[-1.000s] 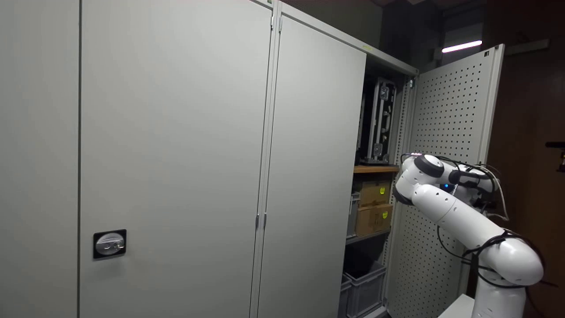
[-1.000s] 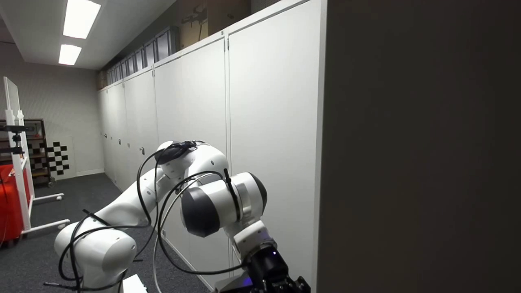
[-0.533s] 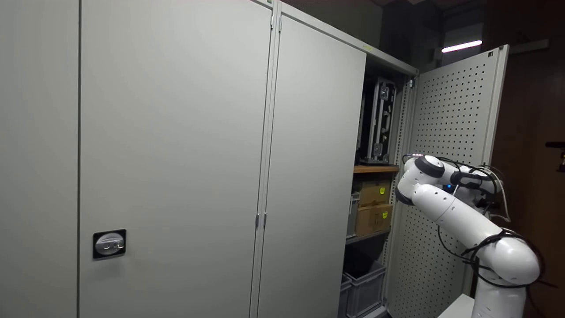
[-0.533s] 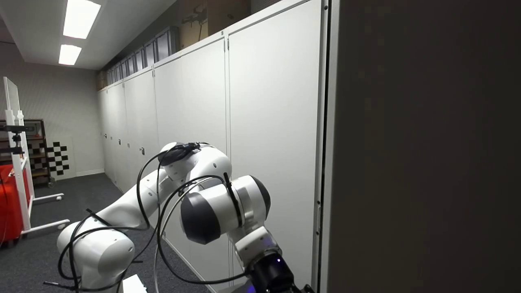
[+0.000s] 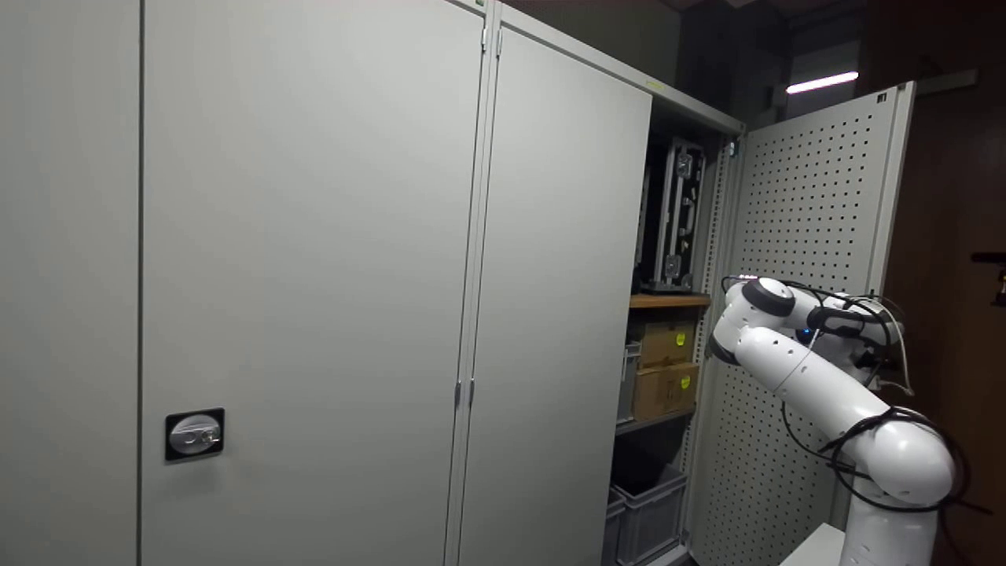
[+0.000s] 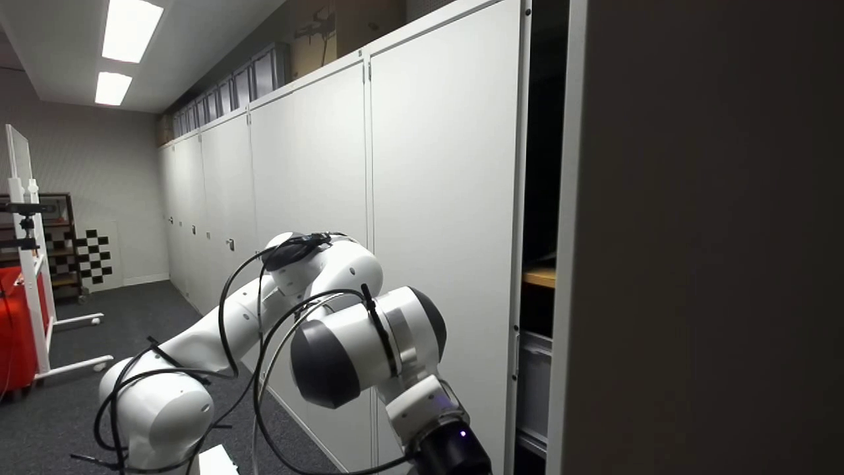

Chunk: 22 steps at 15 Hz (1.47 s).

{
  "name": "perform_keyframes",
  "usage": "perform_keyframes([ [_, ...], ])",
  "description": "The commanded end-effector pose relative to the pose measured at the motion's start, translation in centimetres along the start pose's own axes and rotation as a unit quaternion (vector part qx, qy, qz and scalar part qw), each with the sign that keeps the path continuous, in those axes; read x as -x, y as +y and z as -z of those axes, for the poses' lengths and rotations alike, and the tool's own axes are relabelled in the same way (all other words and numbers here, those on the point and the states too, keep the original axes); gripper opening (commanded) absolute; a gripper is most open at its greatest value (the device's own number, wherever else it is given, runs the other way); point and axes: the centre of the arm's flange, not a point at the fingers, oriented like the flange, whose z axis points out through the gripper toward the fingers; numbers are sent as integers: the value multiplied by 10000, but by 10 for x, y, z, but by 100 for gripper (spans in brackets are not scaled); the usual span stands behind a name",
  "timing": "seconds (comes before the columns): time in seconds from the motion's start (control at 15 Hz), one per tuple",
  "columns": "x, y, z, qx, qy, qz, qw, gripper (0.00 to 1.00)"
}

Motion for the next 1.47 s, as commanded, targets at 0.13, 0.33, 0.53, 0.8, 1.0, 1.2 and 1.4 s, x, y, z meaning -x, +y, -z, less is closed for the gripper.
perform_keyframes([
  [0.13,-47,-36,-9,150,150,-125,9997,100],
  [0.33,-48,-34,-19,191,142,-168,9996,100],
  [0.53,-51,-34,-27,256,173,-210,9993,100],
  [0.8,-51,-36,-38,348,213,-210,9989,100],
  [1.0,-51,-37,-46,428,233,-196,9986,100],
  [1.2,-51,-36,-51,465,237,-187,9985,100],
  [1.4,-52,-35,-47,443,275,-195,9984,100],
])
